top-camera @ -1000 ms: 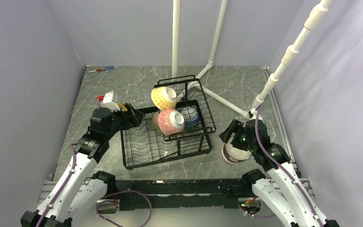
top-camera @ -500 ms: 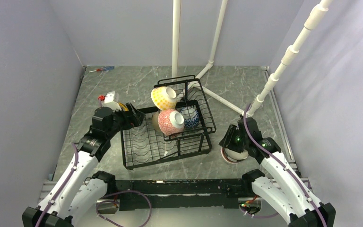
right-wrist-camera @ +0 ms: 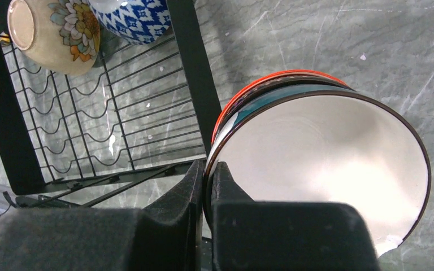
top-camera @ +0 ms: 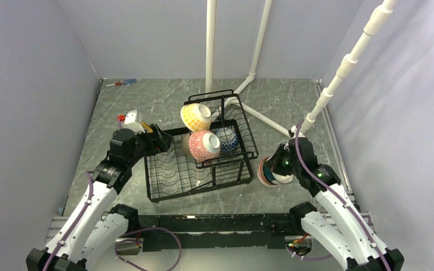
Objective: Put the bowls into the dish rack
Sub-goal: Pick up the bowl from the center of the board.
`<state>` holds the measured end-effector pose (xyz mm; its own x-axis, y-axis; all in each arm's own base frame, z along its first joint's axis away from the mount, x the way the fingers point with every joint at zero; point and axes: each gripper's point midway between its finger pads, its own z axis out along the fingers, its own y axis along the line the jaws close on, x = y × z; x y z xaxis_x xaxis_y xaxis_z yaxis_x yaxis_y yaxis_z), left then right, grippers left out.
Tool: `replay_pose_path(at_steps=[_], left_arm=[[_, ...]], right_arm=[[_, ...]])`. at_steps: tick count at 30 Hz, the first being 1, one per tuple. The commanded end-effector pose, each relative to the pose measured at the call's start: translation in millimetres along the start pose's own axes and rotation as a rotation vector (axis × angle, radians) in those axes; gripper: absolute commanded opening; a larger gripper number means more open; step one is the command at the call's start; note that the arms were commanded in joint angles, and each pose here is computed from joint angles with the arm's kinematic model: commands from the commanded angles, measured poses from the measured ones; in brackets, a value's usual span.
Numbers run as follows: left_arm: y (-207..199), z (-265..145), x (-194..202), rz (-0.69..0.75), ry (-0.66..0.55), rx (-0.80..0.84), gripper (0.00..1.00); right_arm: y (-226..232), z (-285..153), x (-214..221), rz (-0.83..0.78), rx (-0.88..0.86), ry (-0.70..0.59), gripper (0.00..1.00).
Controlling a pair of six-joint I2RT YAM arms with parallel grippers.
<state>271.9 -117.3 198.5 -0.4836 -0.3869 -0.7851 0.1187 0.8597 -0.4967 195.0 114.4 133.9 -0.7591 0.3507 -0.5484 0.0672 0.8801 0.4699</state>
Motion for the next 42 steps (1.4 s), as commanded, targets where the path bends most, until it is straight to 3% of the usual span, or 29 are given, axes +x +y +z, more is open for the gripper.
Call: replay_pose_path(at_steps=[1, 14, 37, 42], left_arm=[[-8, -6, -17, 0.012, -0.048, 0.021, 0.95], [-11, -11, -24, 0.031, -0.062, 0.019, 0.95], [-24, -26, -48, 0.086, -0.093, 0.037, 0.95], [-27, -28, -54, 0.097, -0.097, 0.033, 0.95]], right_arm=[[12, -6, 6, -0.024, -0.071, 0.034, 0.00], [33, -28, -20, -0.096, -0.184, -0.115, 0.00], [42, -81, -119, -0.262, -0.036, -0.449, 0.00], [62, -97, -146, -0.286, -0.072, -0.536, 0.00]])
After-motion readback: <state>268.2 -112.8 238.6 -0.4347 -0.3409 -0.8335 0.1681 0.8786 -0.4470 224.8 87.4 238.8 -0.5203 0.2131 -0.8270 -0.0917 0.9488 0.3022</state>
